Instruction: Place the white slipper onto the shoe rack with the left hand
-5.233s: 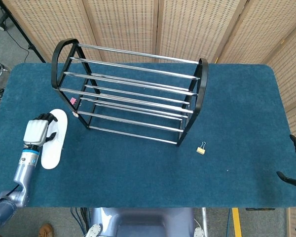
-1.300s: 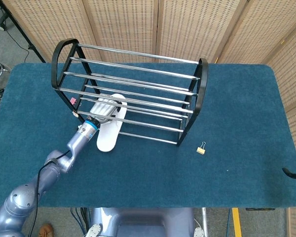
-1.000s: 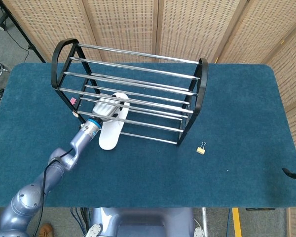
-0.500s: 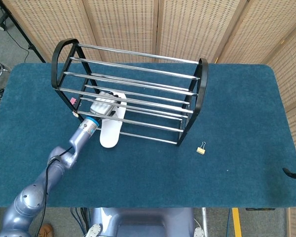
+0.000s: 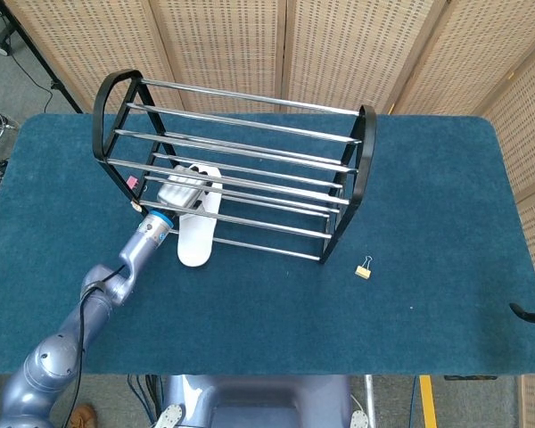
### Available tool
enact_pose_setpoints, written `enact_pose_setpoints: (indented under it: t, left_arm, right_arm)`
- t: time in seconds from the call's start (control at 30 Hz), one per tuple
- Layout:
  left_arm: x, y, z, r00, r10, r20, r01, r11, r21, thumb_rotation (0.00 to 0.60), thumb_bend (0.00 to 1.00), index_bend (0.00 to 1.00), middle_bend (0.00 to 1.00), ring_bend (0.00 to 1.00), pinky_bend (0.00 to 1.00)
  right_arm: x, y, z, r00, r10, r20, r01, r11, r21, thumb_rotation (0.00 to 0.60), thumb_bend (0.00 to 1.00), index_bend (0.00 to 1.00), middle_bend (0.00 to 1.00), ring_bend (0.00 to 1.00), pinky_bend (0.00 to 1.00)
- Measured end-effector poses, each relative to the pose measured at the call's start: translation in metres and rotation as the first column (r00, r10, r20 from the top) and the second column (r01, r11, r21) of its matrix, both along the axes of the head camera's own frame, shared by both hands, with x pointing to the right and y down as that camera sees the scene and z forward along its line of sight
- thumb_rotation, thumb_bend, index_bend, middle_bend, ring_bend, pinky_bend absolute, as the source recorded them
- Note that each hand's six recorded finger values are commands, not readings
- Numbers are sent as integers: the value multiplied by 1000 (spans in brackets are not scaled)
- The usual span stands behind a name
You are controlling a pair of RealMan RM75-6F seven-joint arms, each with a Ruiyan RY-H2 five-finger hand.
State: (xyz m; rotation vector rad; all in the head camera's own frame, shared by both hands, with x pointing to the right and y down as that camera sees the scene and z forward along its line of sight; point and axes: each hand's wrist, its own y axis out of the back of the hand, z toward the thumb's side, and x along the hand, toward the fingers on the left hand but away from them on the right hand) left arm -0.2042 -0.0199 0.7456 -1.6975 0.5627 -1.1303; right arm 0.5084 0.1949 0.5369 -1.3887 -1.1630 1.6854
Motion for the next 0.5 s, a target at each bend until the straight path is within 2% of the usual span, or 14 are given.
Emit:
enact_pose_setpoints:
  t: [0.1,0.2,0.3,0.5]
  left_arm:
    - [1,1,1,1000,3,-2,-3,1000,-5,600,495,574,401,312,558]
    - [1,2,1,1000,8,-4,-8,1000,-12,600,480,472,306,207,496]
    - [2,2,1,1000,17,1,-17,1000,-9,600,463,442,265,176,431]
    - [5,4,-1,999,39,8,-39,999,2,600,394,403,231,145,379]
  right_arm:
    - [0,0,0,1000,2,2,-2,1000,1,600,0,0,0,0,0]
    - [0,0,-1,1000,1,2,-1,1000,3,600,0,0,0,0,0]
    - [0,0,-1,1000,1,3,-1,1000,5,600,0,0,0,0,0]
    - [0,0,-4,1000,2,6,-2,1000,10,600,0,0,0,0,0]
